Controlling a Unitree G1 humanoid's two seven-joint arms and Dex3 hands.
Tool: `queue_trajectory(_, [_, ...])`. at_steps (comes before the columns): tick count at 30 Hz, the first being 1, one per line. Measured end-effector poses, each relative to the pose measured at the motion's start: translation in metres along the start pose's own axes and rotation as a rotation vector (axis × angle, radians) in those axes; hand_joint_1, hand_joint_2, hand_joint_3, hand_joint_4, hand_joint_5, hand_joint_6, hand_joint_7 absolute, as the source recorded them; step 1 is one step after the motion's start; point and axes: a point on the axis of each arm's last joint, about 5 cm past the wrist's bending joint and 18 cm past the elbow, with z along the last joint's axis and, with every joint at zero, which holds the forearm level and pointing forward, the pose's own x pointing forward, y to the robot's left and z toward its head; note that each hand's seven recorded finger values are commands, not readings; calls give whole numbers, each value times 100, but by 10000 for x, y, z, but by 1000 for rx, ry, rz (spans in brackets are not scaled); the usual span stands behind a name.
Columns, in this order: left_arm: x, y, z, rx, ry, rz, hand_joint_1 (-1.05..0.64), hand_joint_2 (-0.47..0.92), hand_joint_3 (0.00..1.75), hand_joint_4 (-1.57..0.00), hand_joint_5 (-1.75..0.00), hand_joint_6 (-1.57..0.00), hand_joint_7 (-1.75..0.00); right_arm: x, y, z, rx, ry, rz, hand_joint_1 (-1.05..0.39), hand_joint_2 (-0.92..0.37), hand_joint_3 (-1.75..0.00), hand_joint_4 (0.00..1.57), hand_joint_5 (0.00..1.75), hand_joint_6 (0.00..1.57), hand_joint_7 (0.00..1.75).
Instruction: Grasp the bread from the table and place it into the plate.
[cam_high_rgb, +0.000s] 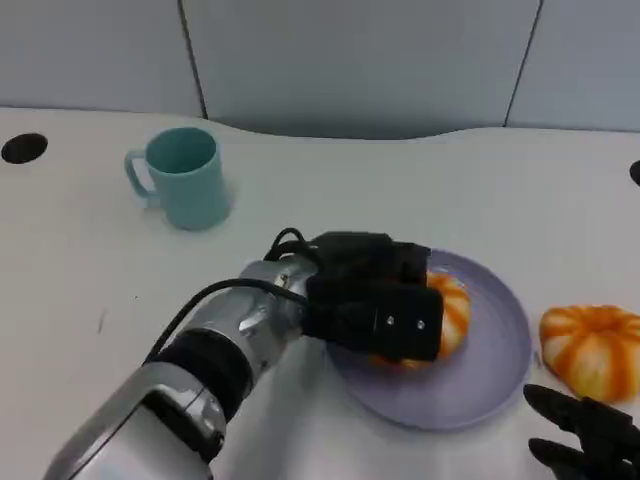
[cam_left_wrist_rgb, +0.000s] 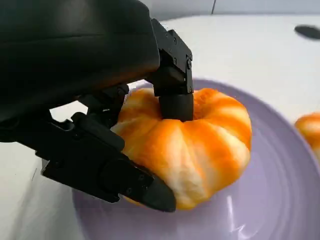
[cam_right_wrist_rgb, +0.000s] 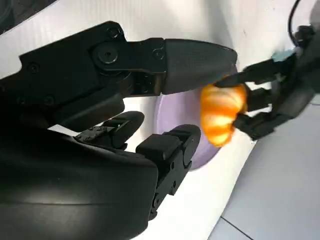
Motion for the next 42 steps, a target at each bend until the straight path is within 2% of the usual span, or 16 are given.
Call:
queue_trajectory(1, [0, -17, -6, 8, -3, -6, -22, 82, 3, -75, -175, -59, -175, -4, 4, 1, 3, 1, -1, -44, -92, -46, 66, 3, 55, 0])
queue_trajectory(2, [1, -29, -1, 17, -16, -10, -28, 82, 3, -65, -175, -51, -175, -5, 7, 3, 6, 2, -2, -44, -92, -46, 66, 3, 55, 0])
queue_trajectory(3, [1, -30, 5, 25, -28, -12, -38, 83, 2, -47, -172, -37, -174, -5, 9, 6, 8, 2, -3, -44, -92, -46, 66, 3, 56, 0])
queue_trajectory(4, [2, -22, 12, 34, -39, -15, -41, 83, 2, -40, -171, -31, -174, -5, 9, 10, 9, 0, -3, -44, -92, -46, 66, 3, 56, 0])
queue_trajectory(5, [4, -4, 18, 40, -44, -19, -47, 83, 1, -32, -155, -28, -160, -5, 10, 12, 9, -2, -3, -44, -92, -45, 66, 3, 56, 0])
queue_trajectory(6, [2, 21, 19, 46, -49, -28, -52, 84, 1, -26, -131, -29, -132, -4, 10, 13, 12, -3, -3, -44, -92, -45, 67, 3, 56, 0])
queue_trajectory(7, [-1, 56, 19, 56, -55, -39, -54, 85, 1, -25, -119, -32, -115, -4, 10, 13, 14, -3, -3, -44, -92, -46, 67, 3, 55, 0])
queue_trajectory(9, [-7, 133, 19, 74, -60, -44, -59, 85, 0, -18, -105, -38, -85, -3, 10, 14, 14, -4, -2, -44, -92, -46, 67, 3, 55, 0])
queue_trajectory(11, [-15, 200, 18, 79, -63, -45, -61, 83, 0, -5, -87, -40, -43, -2, 9, 15, 14, -4, -1, -44, -92, -46, 68, 3, 55, 0])
queue_trajectory(13, [-23, 267, 27, 64, -73, -60, -64, 83, 0, -1, -66, -39, -17, 4, 5, 17, 11, -3, 2, -44, -92, -48, 68, 3, 54, 0])
queue_trajectory(14, [-27, 300, 39, 53, -83, -63, -66, 82, 0, 0, -60, -38, -12, 10, 1, 17, 7, 2, 5, -44, -92, -48, 68, 3, 54, 0])
queue_trajectory(18, [-37, 408, 105, 65, -117, -67, -71, 83, 0, 0, -41, -32, -4, 15, -7, 17, 2, 8, 13, -43, -92, -48, 70, 4, 55, 1])
queue_trajectory(22, [-57, 481, 143, 87, -133, -100, -74, 84, 0, 0, -35, -30, -2, 16, -8, 18, 3, 7, 18, -42, -92, -48, 71, 5, 56, 1])
queue_trajectory(32, [-184, 752, 202, 125, -136, -164, -71, 85, 0, -2, -45, -38, -4, 27, -18, 23, 10, 3, 21, -44, -92, -47, 70, 4, 56, 1])
queue_trajectory(36, [-209, 790, 208, 138, -115, -180, -71, 85, 0, -4, -50, -42, -5, 27, -19, 18, 9, 3, 21, -44, -92, -47, 70, 4, 56, 0])
queue_trajectory(42, [-225, 805, 180, 138, -84, -202, -71, 85, 0, -1, -52, -38, -2, 22, -23, -4, 5, 13, 22, -45, -92, -48, 70, 4, 56, 0])
